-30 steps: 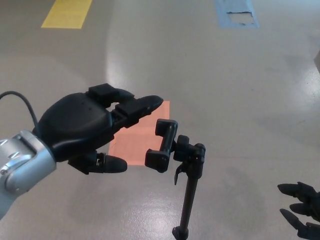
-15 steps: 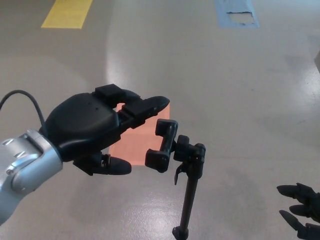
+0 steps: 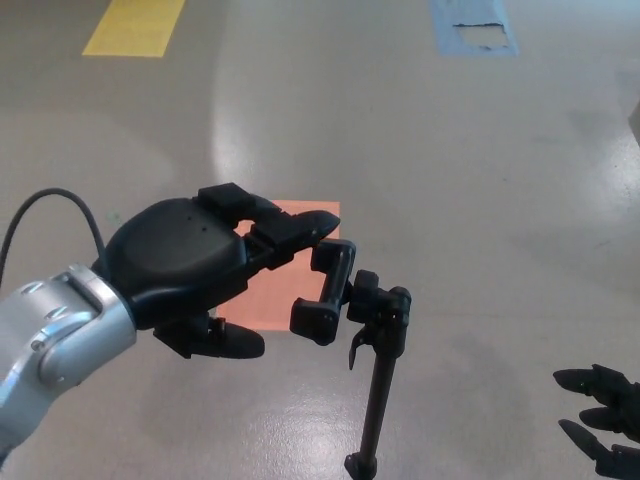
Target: The robot uses its left hand to grab the top of a phone stand kept on the floor and tilt it upwards to adjust its angle
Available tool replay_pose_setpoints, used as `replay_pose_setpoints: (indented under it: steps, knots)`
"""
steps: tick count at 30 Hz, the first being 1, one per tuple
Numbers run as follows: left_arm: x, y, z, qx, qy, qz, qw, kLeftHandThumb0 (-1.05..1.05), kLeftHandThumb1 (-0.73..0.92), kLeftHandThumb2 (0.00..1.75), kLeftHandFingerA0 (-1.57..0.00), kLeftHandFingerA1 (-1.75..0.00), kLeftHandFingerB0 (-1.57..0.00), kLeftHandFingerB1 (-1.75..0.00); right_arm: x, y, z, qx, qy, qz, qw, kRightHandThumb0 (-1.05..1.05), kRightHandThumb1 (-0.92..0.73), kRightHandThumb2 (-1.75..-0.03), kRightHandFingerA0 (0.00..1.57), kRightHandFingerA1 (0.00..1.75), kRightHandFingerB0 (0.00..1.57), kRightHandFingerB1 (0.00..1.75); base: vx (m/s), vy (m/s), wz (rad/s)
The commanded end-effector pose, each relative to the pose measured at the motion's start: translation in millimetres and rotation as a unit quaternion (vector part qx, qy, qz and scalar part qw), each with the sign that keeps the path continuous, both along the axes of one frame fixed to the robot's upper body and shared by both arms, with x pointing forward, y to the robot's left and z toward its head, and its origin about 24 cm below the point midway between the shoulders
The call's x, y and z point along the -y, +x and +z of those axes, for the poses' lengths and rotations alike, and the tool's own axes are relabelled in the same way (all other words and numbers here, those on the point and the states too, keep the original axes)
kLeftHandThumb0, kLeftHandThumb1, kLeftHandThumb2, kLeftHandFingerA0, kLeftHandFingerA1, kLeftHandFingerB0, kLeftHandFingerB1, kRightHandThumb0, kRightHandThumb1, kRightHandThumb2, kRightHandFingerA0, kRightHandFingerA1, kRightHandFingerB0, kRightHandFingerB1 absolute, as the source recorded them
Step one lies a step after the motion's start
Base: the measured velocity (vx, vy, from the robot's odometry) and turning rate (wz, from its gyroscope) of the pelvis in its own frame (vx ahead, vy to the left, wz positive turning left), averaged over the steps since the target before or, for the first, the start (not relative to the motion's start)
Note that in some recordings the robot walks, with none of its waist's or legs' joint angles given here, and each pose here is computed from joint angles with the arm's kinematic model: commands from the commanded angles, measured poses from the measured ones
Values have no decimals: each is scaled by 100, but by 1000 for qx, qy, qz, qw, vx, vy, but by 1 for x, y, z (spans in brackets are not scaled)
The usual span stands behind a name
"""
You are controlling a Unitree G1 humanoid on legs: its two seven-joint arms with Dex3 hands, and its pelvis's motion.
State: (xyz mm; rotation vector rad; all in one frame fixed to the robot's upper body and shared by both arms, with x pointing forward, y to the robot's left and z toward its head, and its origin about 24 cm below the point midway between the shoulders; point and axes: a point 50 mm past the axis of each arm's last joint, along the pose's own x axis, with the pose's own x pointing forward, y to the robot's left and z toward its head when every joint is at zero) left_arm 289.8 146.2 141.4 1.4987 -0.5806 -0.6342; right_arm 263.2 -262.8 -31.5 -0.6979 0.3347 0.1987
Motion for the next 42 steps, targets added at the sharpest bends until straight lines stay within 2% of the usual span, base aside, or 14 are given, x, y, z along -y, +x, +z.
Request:
replay_pose_setpoints:
  steps: [1, 4, 6, 10, 14, 18, 19, 22, 23, 25, 35, 37, 38, 42]
  knots:
    - [0, 1, -2, 6, 11, 0, 1000, -73, 71, 63, -19, -30, 0, -14, 5, 2, 3, -2, -4, -4, 1000, -69, -76, -63, 33, 44, 30, 34, 0, 0, 0]
    - [2, 1, -1, 9, 14, -1, 1000, -79, 58, 89, -15, -41, 0, -12, 5, 4, 5, 0, -7, -3, 1000, -69, -76, -63, 33, 43, 30, 34, 0, 0, 0]
    - [3, 1, -1, 11, 17, -3, 1000, -69, 68, 61, -20, -30, 0, -15, 4, 4, 5, -2, -5, -3, 1000, -69, -76, -63, 33, 43, 30, 34, 0, 0, 0]
    - [5, 0, -4, 7, 16, -3, 1000, -75, 55, 86, -14, -41, 0, -14, 5, 4, 5, -4, -7, 0, 1000, -69, -76, -63, 33, 44, 30, 34, 0, 0, 0]
    - [5, 0, -5, 8, 15, -1, 1000, -69, 65, 61, -21, -31, 0, -17, 5, 5, 6, -6, -12, 3, 1000, -69, -78, -63, 33, 43, 31, 34, 0, 0, 0]
    - [5, 0, -5, 8, 16, -1, 1000, -69, 66, 61, -21, -31, 0, -17, 5, 5, 6, -9, -12, 4, 1000, -70, -78, -63, 31, 45, 30, 34, 0, 0, 0]
    - [6, 1, -5, 7, 21, 0, 1000, -77, 56, 87, -14, -38, 0, -11, 5, 6, 6, -8, -3, 3, 1000, -69, -77, -63, 30, 45, 30, 35, 0, 0, 0]
    - [6, 1, -5, 5, 24, 0, 1000, -77, 56, 87, -14, -39, 0, -11, 5, 6, 6, -8, -2, 6, 1000, -69, -76, -63, 30, 44, 30, 34, 0, 0, 0]
    - [6, 1, -5, 6, 23, -1, 1000, -69, 67, 61, -20, -30, 0, -15, 5, 6, 7, -9, -2, 6, 1000, -70, -76, -64, 30, 43, 30, 34, 0, 0, 0]
    - [7, 1, -5, 6, 20, -4, 1000, -72, 54, 87, -14, -43, 0, -17, 5, 7, 7, -10, -1, 7, 1000, -69, -76, -63, 30, 43, 30, 34, 0, 0, 0]
    - [5, 3, -7, 3, 21, -2, 1000, -73, 54, 87, -14, -43, 0, -16, 5, 8, 8, -16, 1, 16, 1000, -68, -75, -62, 32, 41, 30, 34, 0, 0, 0]
    - [5, 3, -8, 4, 24, 0, 1000, -69, 68, 62, -20, -30, 0, -15, 4, 8, 8, -16, -1, 18, 1000, -68, -75, -62, 32, 41, 30, 34, 0, 0, 0]
    - [4, 4, -7, 6, 28, 1, 1000, -74, 55, 88, -14, -43, 0, -15, 4, 9, 9, -14, 1, 19, 1000, -68, -75, -62, 32, 41, 29, 34, 0, 0, 0]
    - [4, 4, -8, 2, 23, 0, 1000, -72, 54, 87, -14, -43, 0, -17, 4, 9, 8, -17, 2, 19, 1000, -69, -74, -62, 32, 40, 29, 34, 0, 0, 0]
